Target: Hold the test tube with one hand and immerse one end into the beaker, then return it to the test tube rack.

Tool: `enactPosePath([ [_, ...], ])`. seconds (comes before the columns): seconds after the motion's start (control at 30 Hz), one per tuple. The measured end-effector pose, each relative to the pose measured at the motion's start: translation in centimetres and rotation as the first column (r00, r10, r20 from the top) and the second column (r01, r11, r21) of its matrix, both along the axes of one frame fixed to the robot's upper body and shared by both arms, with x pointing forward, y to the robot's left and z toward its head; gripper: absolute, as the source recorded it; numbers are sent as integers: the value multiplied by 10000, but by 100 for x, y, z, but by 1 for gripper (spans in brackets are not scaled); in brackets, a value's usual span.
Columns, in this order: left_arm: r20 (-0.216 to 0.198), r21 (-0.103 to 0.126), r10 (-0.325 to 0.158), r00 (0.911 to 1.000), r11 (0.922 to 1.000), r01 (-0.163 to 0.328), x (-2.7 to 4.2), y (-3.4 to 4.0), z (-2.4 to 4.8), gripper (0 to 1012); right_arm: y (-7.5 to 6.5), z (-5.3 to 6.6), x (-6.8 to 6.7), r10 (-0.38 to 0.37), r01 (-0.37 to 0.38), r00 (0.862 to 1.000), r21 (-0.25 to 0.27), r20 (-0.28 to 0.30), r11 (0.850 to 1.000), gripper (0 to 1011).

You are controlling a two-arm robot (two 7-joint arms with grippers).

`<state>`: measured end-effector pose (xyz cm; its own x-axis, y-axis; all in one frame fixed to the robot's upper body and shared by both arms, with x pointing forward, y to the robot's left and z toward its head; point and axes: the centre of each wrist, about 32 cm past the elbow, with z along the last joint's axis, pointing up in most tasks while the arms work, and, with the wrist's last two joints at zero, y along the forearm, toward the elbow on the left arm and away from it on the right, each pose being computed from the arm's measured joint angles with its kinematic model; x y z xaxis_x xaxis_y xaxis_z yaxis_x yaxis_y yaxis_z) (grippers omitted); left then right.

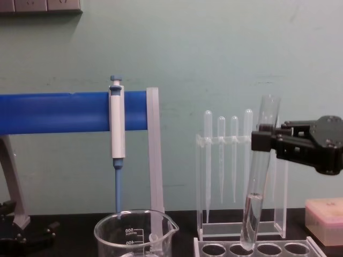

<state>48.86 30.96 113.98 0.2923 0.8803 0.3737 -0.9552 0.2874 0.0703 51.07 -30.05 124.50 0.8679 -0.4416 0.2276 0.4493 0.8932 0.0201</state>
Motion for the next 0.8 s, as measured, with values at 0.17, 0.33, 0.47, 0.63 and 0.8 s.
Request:
enactPosePath([
  [0.17,-1,0,0,10000,10000,0,0,0,0,1000,-2,-70,15,-40,40,10000,28,-91,10000,224],
  [0.33,0,0,0,10000,10000,0,0,0,0,1000,-2,-116,25,-52,53,9999,48,-157,10000,224],
  [0.47,-1,0,0,10000,10000,0,0,0,0,1000,-4,-145,27,-62,63,9998,44,-199,10000,224],
  [0.63,0,0,0,10000,10000,0,0,0,0,1000,-3,-181,27,-82,84,9996,69,-261,9999,224],
  [0.8,0,1,0,10000,10000,0,0,0,0,1000,6,-210,28,-59,61,9995,62,-308,10000,224],
])
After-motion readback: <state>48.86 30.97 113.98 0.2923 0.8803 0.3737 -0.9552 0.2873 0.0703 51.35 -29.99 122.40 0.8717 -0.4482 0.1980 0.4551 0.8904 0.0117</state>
